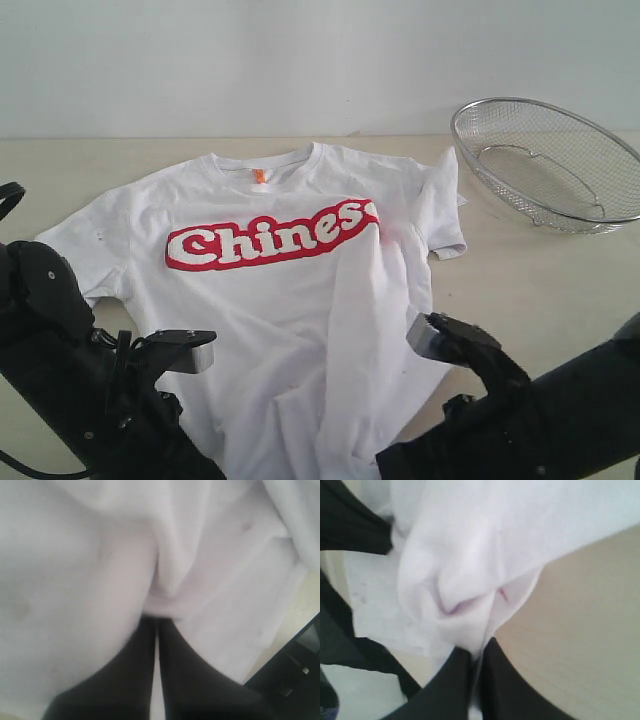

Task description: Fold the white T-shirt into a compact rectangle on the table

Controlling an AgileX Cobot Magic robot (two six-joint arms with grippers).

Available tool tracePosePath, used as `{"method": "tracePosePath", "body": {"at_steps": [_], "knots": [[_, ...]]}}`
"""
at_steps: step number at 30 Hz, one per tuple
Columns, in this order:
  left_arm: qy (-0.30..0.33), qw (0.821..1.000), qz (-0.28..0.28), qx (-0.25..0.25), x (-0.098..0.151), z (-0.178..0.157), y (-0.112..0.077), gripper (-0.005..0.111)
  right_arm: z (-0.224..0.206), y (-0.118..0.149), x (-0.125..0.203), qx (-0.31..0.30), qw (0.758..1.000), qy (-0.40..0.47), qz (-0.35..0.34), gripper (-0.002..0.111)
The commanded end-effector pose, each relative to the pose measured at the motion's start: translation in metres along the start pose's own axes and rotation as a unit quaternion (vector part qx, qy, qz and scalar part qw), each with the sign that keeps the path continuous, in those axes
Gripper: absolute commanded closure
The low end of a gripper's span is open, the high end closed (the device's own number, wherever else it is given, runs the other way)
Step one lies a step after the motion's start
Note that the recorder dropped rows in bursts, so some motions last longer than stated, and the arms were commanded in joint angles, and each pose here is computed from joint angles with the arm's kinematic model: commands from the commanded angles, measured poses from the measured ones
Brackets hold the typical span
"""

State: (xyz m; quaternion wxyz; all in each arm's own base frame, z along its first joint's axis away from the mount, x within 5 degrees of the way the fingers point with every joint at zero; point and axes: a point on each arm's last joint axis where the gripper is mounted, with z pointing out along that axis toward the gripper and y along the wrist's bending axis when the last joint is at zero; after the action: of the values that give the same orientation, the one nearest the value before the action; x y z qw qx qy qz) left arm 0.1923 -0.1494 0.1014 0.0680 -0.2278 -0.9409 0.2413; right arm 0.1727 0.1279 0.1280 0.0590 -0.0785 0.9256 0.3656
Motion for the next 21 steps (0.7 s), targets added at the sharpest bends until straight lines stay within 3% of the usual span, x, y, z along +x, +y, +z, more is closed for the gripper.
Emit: {"method": "tracePosePath", "body": {"at_steps": [1,7,11,13,17,21], "knots": [[0.001,1.000,0.007,-0.006,0.001,0.002,0.000,0.102,-0.022,-0.004,0.006,0.101,0.995,-0.002,0.014,0.108],[0.002,1.000,0.007,-0.005,0.001,0.002,0.000,0.102,-0.056,-0.005,0.019,0.209,0.976,-0.023,0.051,0.108],[0.002,1.000,0.007,-0.005,0.001,0.002,0.000,0.102,-0.076,-0.015,0.051,0.281,0.953,-0.017,0.110,0.108],[0.004,1.000,0.008,-0.004,0.001,0.002,0.000,0.102,-0.082,-0.010,0.053,0.268,0.956,-0.047,0.108,0.108],[0.004,1.000,0.008,-0.004,0.001,0.002,0.000,0.102,-0.086,-0.002,0.062,0.245,0.961,-0.016,0.126,0.108],[0.013,1.000,0.012,-0.015,0.003,0.002,0.002,0.102,-0.083,0.017,0.060,0.159,0.986,0.013,0.056,0.108]]}}
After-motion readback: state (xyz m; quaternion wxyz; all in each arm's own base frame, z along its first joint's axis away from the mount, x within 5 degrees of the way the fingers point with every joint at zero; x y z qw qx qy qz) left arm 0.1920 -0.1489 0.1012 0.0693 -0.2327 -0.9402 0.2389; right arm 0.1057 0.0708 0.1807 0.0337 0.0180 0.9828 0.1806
